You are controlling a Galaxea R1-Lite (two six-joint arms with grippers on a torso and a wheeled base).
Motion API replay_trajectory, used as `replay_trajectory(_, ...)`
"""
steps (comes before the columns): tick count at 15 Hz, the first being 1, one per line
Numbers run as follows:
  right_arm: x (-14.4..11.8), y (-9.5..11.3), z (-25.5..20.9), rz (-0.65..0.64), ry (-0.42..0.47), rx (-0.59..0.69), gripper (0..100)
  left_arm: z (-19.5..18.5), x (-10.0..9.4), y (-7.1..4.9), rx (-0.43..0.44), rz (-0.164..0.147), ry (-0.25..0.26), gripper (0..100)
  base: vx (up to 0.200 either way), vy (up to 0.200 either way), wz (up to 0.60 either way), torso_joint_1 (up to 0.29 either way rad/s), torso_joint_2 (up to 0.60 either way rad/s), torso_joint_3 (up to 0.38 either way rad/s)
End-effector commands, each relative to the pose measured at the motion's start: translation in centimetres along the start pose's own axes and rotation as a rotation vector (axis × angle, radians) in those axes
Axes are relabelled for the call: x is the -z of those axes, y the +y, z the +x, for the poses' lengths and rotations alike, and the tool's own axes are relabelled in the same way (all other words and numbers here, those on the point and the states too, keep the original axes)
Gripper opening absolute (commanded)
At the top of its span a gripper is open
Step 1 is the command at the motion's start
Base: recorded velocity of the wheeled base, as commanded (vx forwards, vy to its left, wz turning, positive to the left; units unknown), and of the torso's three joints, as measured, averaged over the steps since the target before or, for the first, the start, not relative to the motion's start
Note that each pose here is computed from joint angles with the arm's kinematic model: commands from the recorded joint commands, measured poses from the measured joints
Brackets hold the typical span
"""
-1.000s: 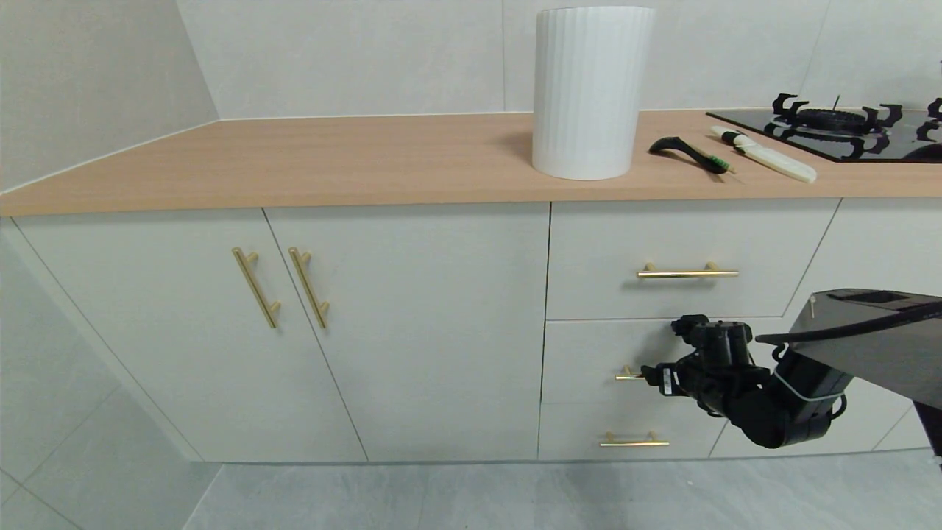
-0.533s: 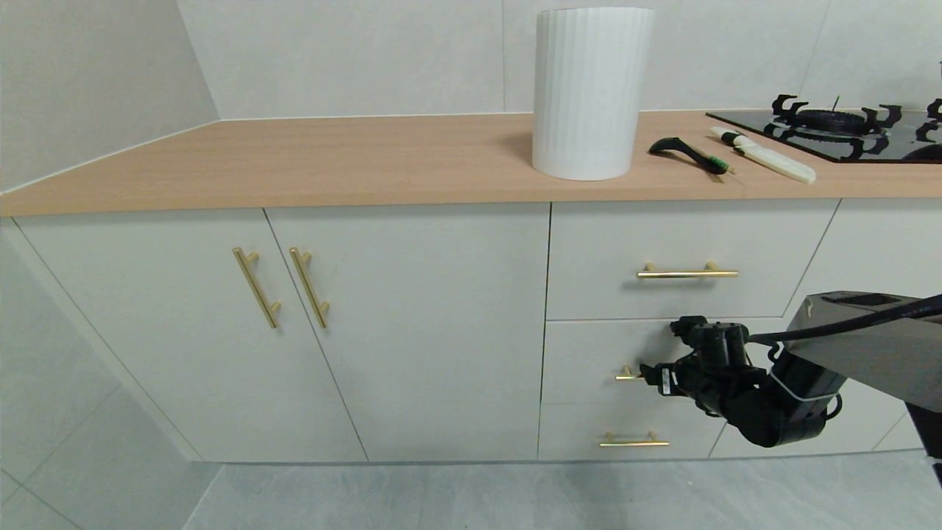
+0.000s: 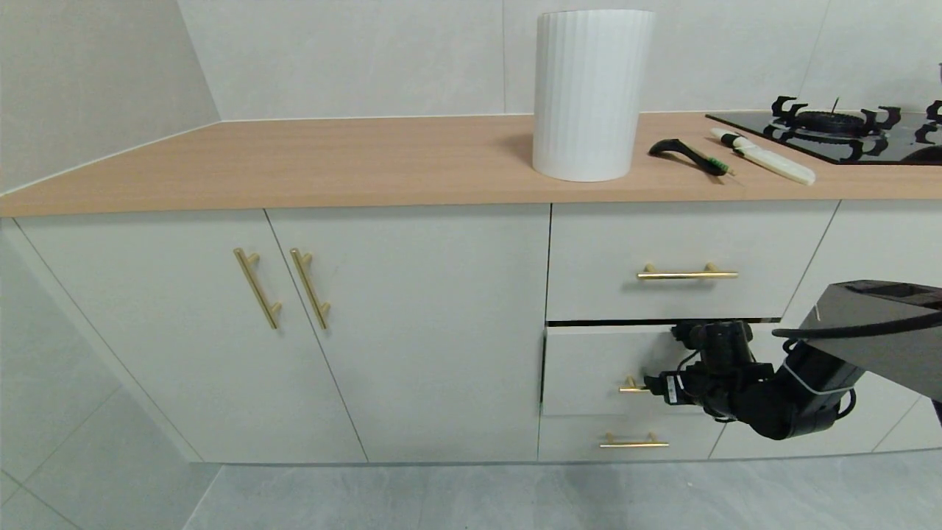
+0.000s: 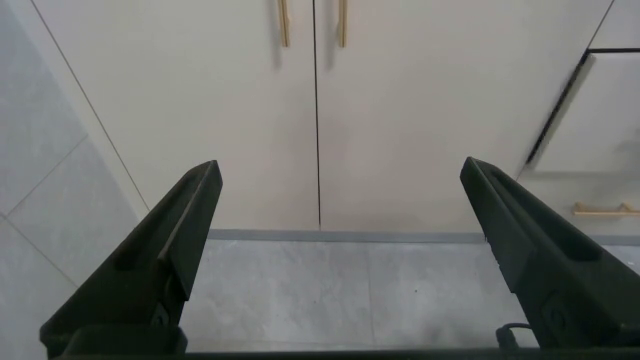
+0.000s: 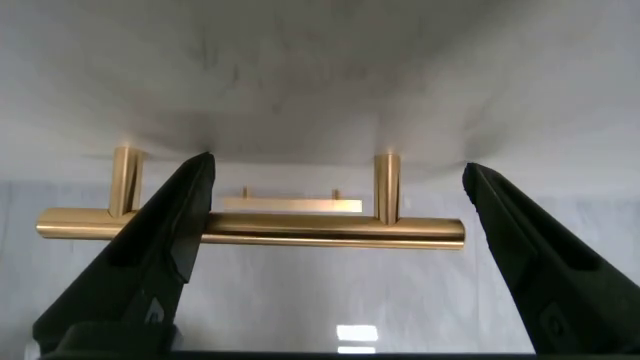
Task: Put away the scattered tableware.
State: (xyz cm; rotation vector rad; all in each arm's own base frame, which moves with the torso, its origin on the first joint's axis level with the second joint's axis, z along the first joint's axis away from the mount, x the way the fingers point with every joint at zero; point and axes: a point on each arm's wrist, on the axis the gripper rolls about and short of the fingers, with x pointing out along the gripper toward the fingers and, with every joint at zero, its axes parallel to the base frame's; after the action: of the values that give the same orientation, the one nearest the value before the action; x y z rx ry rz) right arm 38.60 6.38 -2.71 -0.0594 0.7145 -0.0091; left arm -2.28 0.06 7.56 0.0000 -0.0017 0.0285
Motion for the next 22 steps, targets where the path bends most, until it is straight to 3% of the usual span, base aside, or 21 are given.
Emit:
replay_trajectory(1, -1.0, 0.0, -1.3, -0.004, 0.002, -0.022, 100, 0.0, 0.0, 0.0, -0.001, 0.0, 0.0, 100, 0.0, 0.0, 0.0, 0.0, 0.0, 0.0)
replay_trajectory(6, -2.8, -0.4, -5.5, -0.015, 0.086, -0.092, 100, 0.0, 0.0, 0.0, -0.001, 0.0, 0.0, 100, 0.0, 0.0, 0.0, 0.0, 0.0, 0.0)
replay_trajectory(9, -4.8, -0.9, -10.5, -0.05, 0.119, -0.112, 100, 0.0, 0.0, 0.0, 0.001, 0.0, 0.0, 100, 0.0, 0.0, 0.0, 0.0, 0.0, 0.0)
replay_trajectory(12, -6.3, -0.7, -15.5, -0.079, 0.105, -0.167, 100, 0.0, 0.0, 0.0, -0.001, 0.0, 0.0, 100, 0.0, 0.0, 0.0, 0.0, 0.0, 0.0)
replay_trajectory(15, -7.6, 0.0, -19.9, -0.089, 0.015, -0.201, 100, 0.0, 0.0, 0.0, -0.001, 0.0, 0.0, 100, 0.0, 0.0, 0.0, 0.0, 0.0, 0.0)
replay_trajectory(18, -7.9, 0.7, -19.4, -0.056, -0.031, -0.215, 100, 0.0, 0.0, 0.0, -0.001, 0.0, 0.0, 100, 0.0, 0.0, 0.0, 0.0, 0.0, 0.0)
replay_trajectory(22, -6.7, 1.7, -13.8, -0.032, -0.077, -0.135, 100, 0.0, 0.0, 0.0, -0.001, 0.0, 0.0, 100, 0.0, 0.0, 0.0, 0.0, 0.0, 0.0)
